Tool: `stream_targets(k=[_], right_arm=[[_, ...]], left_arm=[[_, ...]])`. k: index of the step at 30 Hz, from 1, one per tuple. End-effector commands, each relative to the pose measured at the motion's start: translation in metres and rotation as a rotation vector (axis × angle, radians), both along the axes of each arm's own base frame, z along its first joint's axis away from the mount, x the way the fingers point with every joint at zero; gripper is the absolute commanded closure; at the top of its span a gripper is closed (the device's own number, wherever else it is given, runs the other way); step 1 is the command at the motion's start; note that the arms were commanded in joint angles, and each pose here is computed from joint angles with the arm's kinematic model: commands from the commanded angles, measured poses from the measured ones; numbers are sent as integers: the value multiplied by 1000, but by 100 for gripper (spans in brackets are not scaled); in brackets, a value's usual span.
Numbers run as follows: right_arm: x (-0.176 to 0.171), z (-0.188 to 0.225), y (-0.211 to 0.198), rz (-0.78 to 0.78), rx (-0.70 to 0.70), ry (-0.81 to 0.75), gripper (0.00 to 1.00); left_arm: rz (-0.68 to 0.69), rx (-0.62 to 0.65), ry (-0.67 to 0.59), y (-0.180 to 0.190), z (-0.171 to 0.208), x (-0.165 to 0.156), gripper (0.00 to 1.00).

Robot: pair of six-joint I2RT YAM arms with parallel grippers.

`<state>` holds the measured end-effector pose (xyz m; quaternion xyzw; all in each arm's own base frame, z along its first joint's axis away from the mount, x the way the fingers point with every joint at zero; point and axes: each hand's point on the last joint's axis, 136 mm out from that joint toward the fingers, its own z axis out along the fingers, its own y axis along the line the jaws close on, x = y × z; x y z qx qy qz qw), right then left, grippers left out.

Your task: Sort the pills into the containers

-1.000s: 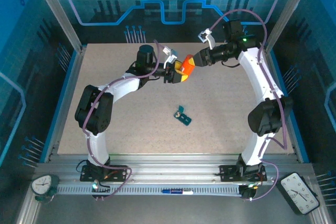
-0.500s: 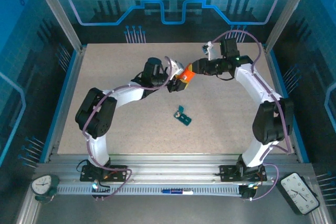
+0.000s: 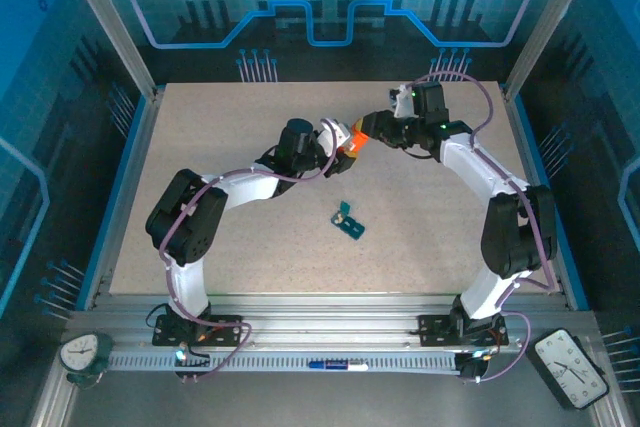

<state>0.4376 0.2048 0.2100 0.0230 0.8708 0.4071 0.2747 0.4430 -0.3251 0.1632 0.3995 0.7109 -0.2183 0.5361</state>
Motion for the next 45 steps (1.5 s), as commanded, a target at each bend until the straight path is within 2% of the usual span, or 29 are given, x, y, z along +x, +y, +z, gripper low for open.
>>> stream_targets(k=[1, 4, 7, 10, 13, 18, 22, 28, 36, 41, 45], right_arm=[[-4, 3, 20, 24, 70, 39, 63], [0, 28, 8, 25, 106, -18, 41], [-4, 61, -2, 56, 124, -106, 27], [-16, 86, -9, 110, 112, -192, 19], [-28, 100, -19, 134, 77, -269, 16], [-35, 115, -36, 136, 62, -370, 14], [-35, 114, -35, 154, 11, -380, 14], [-39, 112, -19, 236, -72, -375, 12], [-36, 100, 1, 295, -109, -338, 12], [-37, 92, 10, 324, -117, -317, 16], [-39, 90, 13, 338, -116, -312, 25]], left_arm=[[-167, -146, -251, -43, 84, -26, 100], [-158, -156, -224, -39, 82, -21, 100], [-152, -194, -191, -31, 85, -15, 100], [-169, -246, -153, -22, 91, -11, 100], [-235, -307, -96, -16, 99, -14, 100], [-390, -387, 22, -14, 109, -27, 100], [-470, -412, 86, -18, 112, -36, 100], [-506, -411, 130, -21, 110, -40, 100], [-518, -407, 144, -21, 109, -43, 100], [-518, -405, 142, -21, 109, -43, 100], [-518, -404, 145, -21, 108, -43, 100]])
